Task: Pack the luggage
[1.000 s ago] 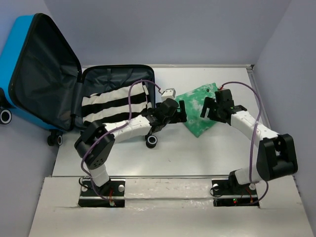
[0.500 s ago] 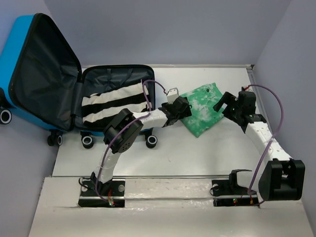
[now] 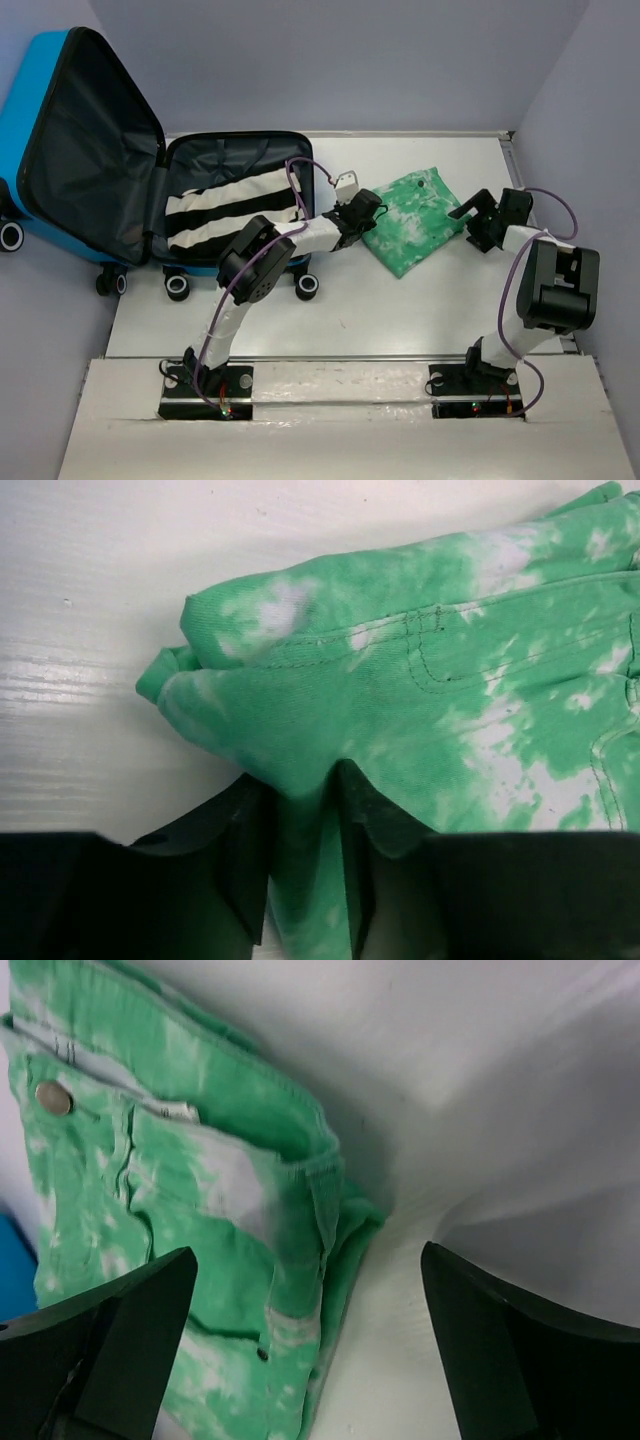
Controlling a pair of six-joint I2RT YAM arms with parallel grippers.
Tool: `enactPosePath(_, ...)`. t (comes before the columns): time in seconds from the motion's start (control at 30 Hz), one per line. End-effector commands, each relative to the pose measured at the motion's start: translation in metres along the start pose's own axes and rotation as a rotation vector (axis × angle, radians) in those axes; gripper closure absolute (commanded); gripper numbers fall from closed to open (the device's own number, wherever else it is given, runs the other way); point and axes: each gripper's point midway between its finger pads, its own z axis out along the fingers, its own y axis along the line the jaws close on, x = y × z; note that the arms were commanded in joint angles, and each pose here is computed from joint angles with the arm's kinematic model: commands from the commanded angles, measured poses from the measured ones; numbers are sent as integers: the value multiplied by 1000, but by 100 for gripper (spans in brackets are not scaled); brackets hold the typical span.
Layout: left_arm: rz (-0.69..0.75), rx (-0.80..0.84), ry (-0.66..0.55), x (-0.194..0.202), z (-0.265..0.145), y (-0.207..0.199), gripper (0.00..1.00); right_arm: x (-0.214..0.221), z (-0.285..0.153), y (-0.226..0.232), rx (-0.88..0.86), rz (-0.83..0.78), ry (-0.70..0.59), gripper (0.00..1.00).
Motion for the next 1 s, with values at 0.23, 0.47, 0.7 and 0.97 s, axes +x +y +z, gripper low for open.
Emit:
enactPosePath(0.23, -12, 82, -33, -9, -1, -13, 94, 45, 45, 31, -170, 73, 179, 20)
enactPosePath(0.47, -13, 182, -42, -25, -22, -34, 94, 29, 25, 85, -388, 23, 111, 93)
enactPosePath(0.7, -8, 373, -146, -97, -97, -92, 94, 5, -62, 156, -573, -164, -81, 93)
enactPosePath(0.97, -59, 489, -286, -206, -189, -89, 94, 30, -163, 278, -829, -360, -121, 93)
